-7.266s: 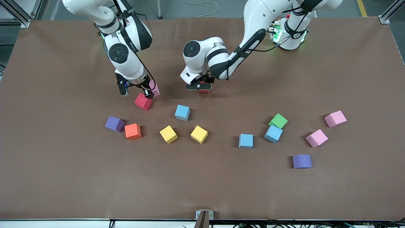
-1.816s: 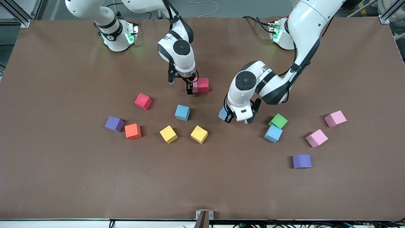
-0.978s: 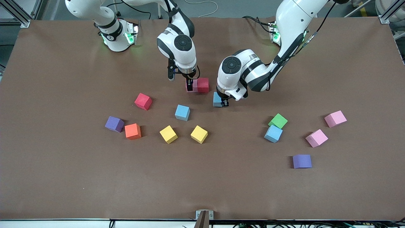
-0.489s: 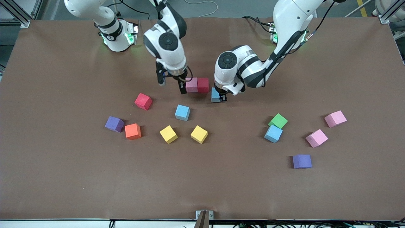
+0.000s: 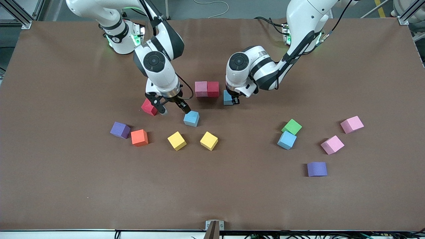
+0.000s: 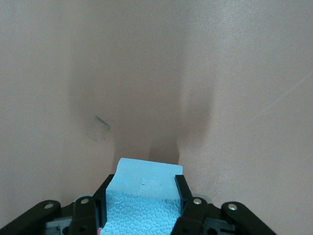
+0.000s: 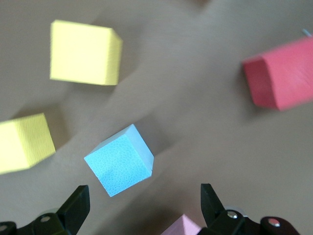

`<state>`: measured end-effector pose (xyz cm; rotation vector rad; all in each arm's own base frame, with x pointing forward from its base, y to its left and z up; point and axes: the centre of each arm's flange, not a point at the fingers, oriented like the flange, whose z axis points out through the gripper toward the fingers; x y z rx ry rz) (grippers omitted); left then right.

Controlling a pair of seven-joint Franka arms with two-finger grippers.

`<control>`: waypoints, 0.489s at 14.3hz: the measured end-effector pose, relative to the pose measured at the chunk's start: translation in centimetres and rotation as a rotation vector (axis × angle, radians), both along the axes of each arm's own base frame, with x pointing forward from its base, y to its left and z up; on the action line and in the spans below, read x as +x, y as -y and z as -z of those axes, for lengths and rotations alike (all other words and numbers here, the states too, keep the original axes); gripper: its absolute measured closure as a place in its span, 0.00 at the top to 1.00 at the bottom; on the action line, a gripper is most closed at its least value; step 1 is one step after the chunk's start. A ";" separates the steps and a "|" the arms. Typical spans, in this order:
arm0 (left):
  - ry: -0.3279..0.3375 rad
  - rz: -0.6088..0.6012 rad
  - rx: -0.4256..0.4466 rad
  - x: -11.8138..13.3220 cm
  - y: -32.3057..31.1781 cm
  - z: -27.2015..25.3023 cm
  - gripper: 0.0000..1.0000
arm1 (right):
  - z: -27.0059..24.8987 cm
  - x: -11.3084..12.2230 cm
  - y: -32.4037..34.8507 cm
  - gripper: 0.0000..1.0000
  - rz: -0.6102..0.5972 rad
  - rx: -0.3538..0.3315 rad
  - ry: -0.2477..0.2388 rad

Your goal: Arrange 11 blocks into digit 3

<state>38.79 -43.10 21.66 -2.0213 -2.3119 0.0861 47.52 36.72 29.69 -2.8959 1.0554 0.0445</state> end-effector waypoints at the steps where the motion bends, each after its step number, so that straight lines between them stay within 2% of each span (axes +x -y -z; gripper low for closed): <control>1: 0.000 0.000 0.000 0.0 0.0 0.0 0.53 | 0.7 0.6 -0.2 1.00 -0.071 -0.003 0.004; 4: -0.004 0.002 0.002 -0.7 0.5 0.1 0.53 | 2.1 2.7 -0.3 1.00 -0.241 -0.008 0.017; 7: -0.009 0.009 0.001 -1.5 1.1 0.1 0.53 | 3.6 3.7 -1.8 1.00 -0.313 -0.011 0.022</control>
